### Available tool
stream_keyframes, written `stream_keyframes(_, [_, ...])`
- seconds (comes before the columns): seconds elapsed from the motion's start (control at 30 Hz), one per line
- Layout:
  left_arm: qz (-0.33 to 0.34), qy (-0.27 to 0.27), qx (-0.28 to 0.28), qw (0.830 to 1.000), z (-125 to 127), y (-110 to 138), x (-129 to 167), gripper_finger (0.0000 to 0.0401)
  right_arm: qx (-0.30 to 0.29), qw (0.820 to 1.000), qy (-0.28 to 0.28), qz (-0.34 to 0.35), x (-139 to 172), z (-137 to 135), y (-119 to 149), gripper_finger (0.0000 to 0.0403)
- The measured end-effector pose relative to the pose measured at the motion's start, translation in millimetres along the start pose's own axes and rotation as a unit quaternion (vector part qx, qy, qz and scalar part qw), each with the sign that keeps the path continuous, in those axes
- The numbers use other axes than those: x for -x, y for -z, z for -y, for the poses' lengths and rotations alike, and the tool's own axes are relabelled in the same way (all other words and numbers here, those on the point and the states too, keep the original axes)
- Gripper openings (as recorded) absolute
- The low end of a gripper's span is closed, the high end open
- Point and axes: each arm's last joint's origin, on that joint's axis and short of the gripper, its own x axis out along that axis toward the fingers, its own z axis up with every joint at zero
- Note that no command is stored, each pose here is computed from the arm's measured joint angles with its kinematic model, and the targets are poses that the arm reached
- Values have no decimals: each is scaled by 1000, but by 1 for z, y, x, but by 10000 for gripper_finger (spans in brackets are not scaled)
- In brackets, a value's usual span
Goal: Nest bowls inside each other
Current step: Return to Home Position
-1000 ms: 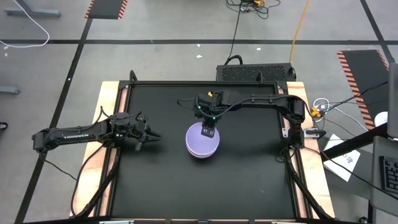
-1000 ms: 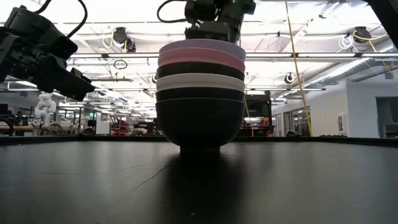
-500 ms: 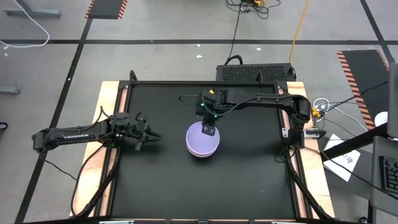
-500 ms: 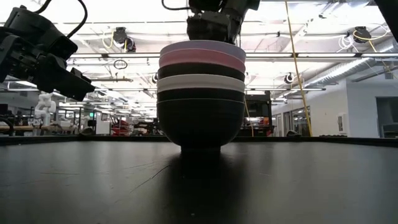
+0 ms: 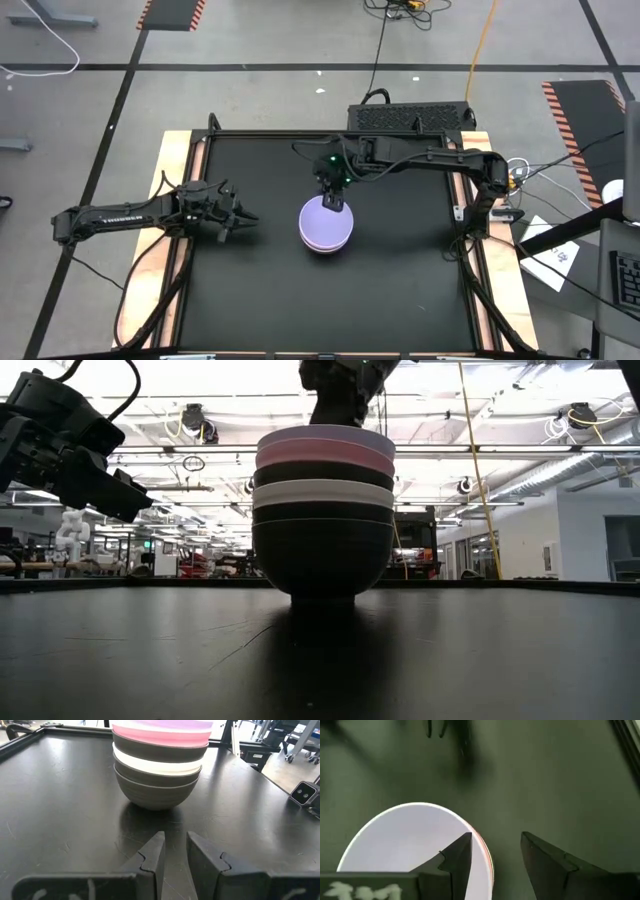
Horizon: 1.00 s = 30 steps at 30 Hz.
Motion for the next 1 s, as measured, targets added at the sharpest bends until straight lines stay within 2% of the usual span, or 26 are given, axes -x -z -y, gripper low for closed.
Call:
stream_keyframes(0.13, [0,1,0,1000,0,0,0,81,12,1000,3,7,6,2,-1,147])
stream_keyframes(0.23, [0,1,0,1000,0,0,0,81,28,1000,4,12,8,2,-2,119])
stream_keyframes(0.47, [0,0,-2,1000,0,0,0,81,57,998,-1,-24,8,-2,5,16])
stream_keyframes(0.63, [0,-1,-4,1000,0,0,0,81,75,996,7,-39,2,-9,17,4])
stream_keyframes(0.83, [0,0,-19,1000,0,0,0,81,99,994,-8,54,19,-19,38,1])
stream_keyframes(1.0, [29,54,-66,996,5,-5,0,81,96,986,-28,137,53,-24,76,0])
